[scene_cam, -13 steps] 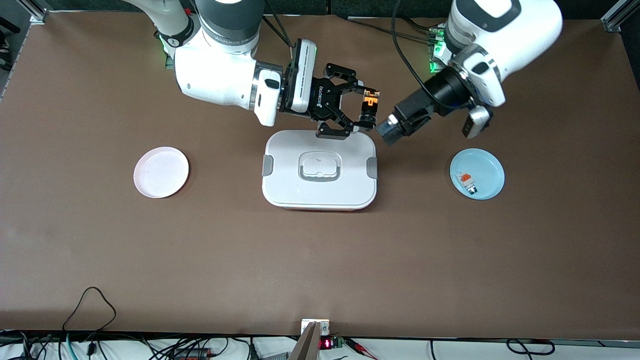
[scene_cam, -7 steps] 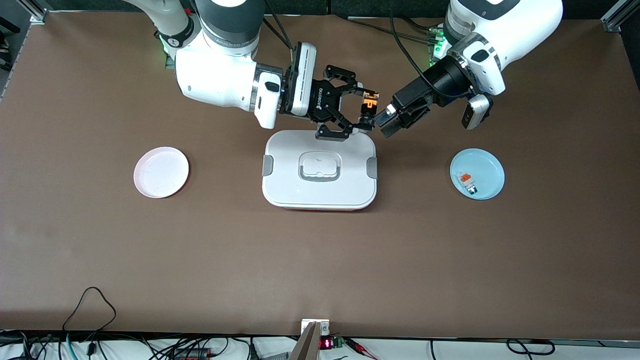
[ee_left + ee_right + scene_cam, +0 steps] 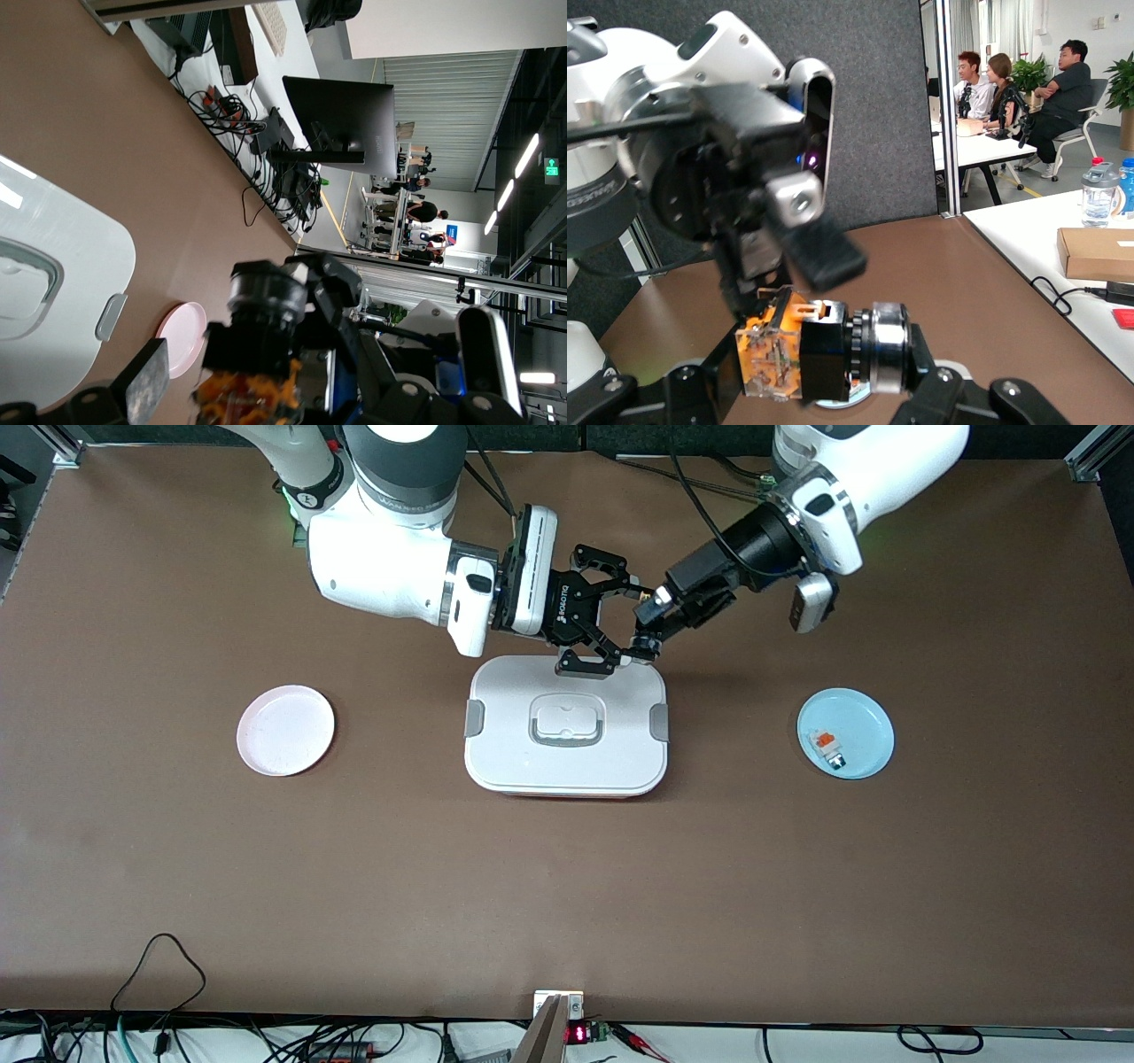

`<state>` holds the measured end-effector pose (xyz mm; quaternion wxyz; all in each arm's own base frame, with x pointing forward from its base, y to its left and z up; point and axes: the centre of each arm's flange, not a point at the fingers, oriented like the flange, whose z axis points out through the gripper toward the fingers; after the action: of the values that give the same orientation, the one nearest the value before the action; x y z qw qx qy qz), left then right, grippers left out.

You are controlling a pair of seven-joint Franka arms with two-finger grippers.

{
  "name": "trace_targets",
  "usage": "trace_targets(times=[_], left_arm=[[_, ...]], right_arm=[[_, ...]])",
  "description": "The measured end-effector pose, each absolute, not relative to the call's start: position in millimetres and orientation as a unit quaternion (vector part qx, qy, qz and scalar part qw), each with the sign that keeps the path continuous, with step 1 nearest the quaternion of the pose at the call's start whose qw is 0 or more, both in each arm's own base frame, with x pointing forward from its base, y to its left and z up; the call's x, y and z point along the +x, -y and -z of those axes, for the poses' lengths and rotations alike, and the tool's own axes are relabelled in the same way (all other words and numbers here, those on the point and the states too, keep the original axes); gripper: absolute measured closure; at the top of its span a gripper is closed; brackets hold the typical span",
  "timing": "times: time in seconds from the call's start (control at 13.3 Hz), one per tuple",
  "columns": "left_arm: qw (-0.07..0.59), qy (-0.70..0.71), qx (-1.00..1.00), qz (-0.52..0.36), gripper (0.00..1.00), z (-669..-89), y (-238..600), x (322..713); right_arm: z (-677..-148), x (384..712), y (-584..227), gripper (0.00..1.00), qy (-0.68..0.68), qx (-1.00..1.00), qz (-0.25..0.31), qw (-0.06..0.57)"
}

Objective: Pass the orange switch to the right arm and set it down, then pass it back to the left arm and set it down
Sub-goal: 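Close the left gripper on the switch beside the right gripper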

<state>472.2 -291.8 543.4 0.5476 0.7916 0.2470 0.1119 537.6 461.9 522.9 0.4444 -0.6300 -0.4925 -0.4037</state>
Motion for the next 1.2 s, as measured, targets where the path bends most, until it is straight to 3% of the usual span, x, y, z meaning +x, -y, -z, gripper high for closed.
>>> trace_targets(times=[0.3, 1.2], left_arm=[[0.560, -0.229, 0.794, -0.063, 0.07, -536, 285, 476], [0.580, -0.221, 0.782, -0.059, 0.09, -558, 264, 489]], right_arm=[[-530, 540, -455, 0.27, 0.488, -0.632, 0.408, 0.442], [-532, 540, -455, 0.27, 0.483, -0.635, 0.406, 0.445]])
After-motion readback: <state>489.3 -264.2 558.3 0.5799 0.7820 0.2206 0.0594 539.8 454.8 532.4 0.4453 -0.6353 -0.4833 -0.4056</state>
